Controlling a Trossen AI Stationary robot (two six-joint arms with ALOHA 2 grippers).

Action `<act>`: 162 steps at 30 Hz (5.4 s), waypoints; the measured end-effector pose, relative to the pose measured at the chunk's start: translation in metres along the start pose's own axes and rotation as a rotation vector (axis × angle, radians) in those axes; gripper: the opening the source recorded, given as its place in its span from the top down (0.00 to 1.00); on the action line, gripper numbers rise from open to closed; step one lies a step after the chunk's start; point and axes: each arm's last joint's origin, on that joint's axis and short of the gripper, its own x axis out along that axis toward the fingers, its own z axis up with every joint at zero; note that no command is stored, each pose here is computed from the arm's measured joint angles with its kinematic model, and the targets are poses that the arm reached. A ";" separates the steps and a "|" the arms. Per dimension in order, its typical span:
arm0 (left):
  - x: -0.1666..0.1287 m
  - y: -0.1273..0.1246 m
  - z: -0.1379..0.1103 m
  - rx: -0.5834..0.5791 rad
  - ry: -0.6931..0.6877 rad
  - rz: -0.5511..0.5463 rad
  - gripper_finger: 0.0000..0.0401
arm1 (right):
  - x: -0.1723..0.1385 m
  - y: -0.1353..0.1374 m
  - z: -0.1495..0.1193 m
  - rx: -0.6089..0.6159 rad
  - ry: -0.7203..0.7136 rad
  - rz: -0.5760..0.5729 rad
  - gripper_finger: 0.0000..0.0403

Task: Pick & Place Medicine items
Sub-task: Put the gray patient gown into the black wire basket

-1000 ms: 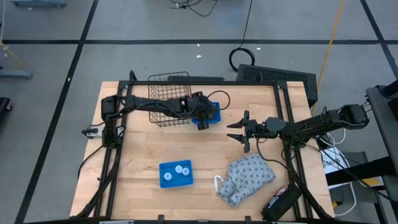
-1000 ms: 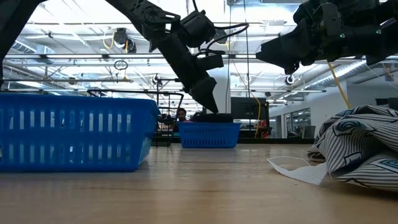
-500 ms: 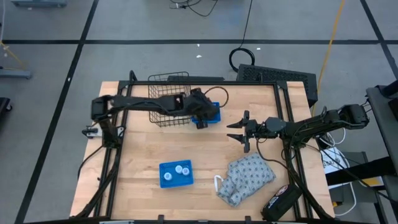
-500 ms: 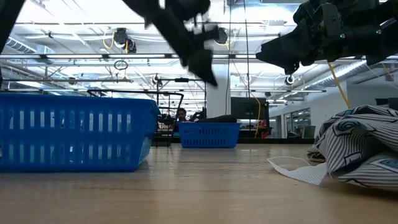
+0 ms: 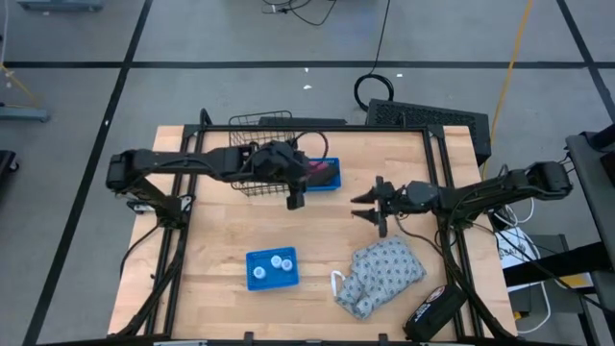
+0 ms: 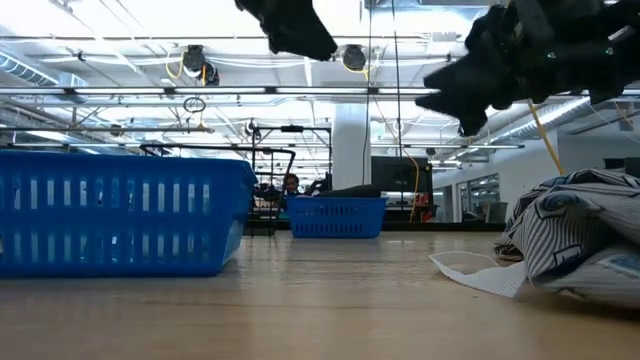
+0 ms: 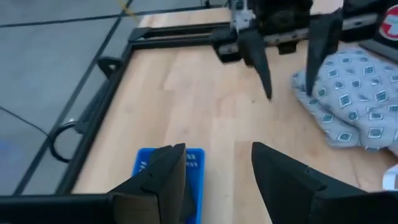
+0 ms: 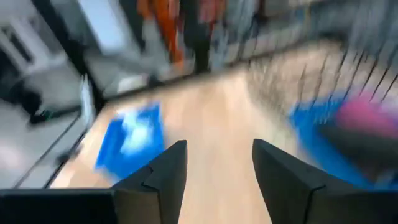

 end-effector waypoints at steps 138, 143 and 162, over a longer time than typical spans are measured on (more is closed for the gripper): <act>0.111 -0.070 -0.072 -0.392 -0.157 -0.674 0.20 | 0.013 0.079 0.019 -0.581 0.610 -0.122 0.89; 0.110 -0.074 -0.071 -0.386 -0.164 -0.674 0.19 | 0.017 0.075 0.022 -0.607 0.595 -0.129 0.89; 0.111 -0.070 -0.070 -0.360 -0.196 -0.494 0.26 | 0.019 0.079 0.036 -0.675 0.433 -0.211 0.89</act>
